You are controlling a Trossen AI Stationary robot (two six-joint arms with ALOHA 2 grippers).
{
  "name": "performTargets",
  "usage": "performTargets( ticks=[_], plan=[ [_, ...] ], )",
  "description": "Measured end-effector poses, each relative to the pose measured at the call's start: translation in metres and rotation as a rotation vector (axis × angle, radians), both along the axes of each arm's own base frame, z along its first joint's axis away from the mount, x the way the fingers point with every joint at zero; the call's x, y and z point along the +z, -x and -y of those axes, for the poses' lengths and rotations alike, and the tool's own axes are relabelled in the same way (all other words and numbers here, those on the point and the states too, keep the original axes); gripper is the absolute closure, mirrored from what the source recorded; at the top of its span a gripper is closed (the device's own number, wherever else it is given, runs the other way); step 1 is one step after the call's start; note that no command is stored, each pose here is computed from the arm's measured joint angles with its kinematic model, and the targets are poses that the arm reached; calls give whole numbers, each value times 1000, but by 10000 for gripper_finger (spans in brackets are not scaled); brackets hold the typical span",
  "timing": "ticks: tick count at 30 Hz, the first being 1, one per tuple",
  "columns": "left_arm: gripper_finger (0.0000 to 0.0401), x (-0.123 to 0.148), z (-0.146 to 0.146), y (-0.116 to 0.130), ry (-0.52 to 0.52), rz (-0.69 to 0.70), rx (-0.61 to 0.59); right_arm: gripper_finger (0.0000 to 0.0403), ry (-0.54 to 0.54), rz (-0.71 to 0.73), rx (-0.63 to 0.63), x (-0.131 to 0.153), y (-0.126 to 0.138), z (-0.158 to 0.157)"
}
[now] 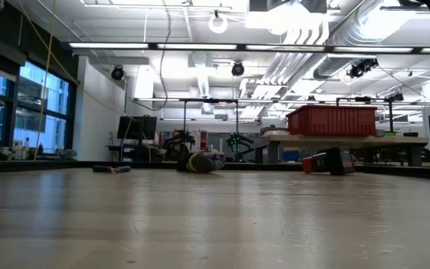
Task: Coil cords
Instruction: Coil the blue wire onto the black spool
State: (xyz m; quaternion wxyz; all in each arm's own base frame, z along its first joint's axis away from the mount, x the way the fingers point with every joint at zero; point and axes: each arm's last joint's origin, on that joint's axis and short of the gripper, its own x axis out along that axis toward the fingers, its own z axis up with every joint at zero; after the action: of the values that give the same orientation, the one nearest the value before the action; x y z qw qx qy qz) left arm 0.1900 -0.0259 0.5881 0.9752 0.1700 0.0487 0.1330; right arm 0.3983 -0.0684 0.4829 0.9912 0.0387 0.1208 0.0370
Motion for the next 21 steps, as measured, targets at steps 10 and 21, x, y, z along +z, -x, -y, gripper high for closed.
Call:
performTargets(
  ticks=[10,21],
  plan=[
    [400,2,0,0,15,24,-6,284,-18,61,-1,6,-1,-1],
    [400,3,1,0,42,37,-29,284,1,98,-31,10,-2,0]
  ],
)
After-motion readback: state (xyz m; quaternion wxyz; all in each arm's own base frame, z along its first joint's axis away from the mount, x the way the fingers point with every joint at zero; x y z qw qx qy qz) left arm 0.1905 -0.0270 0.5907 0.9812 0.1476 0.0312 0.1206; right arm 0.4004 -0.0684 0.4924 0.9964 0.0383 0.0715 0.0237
